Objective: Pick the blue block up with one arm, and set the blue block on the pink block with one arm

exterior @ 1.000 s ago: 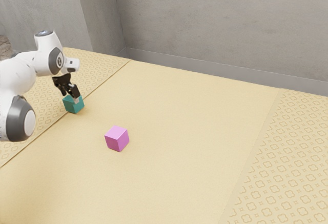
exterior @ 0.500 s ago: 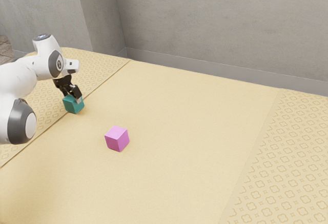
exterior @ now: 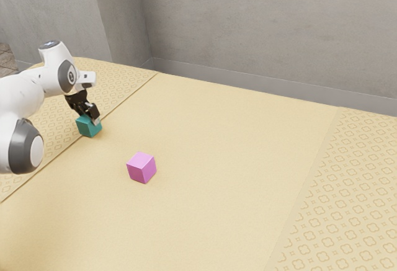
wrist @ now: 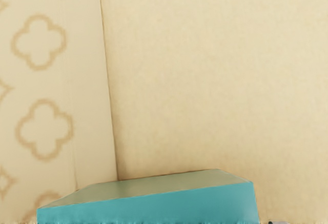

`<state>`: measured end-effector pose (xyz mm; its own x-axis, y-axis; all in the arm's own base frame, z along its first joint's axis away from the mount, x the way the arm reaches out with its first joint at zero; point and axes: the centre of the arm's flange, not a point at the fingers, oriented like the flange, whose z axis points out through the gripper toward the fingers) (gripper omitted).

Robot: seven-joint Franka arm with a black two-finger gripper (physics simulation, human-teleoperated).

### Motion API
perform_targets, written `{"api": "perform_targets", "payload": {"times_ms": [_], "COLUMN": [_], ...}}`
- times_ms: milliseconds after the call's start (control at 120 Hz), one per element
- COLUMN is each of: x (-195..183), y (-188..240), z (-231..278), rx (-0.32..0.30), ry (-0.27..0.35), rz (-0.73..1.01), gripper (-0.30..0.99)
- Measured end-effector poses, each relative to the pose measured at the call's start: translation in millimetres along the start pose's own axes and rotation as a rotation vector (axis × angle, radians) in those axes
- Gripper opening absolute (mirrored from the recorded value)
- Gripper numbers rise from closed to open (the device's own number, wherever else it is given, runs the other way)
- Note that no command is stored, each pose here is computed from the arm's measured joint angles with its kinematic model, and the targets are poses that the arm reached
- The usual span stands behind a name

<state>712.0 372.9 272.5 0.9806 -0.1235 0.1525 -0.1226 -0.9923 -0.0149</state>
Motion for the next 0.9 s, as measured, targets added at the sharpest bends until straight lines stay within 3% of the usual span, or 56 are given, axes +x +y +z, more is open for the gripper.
{"api": "perform_targets", "payload": {"times_ms": [467, 900], "x": [-3, 2], "y": [3, 12], "z": [1, -42], "rx": [-0.022, -0.022], "ry": [-0.037, -0.057], "rz": [-0.015, -0.018], "gripper": [0.38, 0.29]}}
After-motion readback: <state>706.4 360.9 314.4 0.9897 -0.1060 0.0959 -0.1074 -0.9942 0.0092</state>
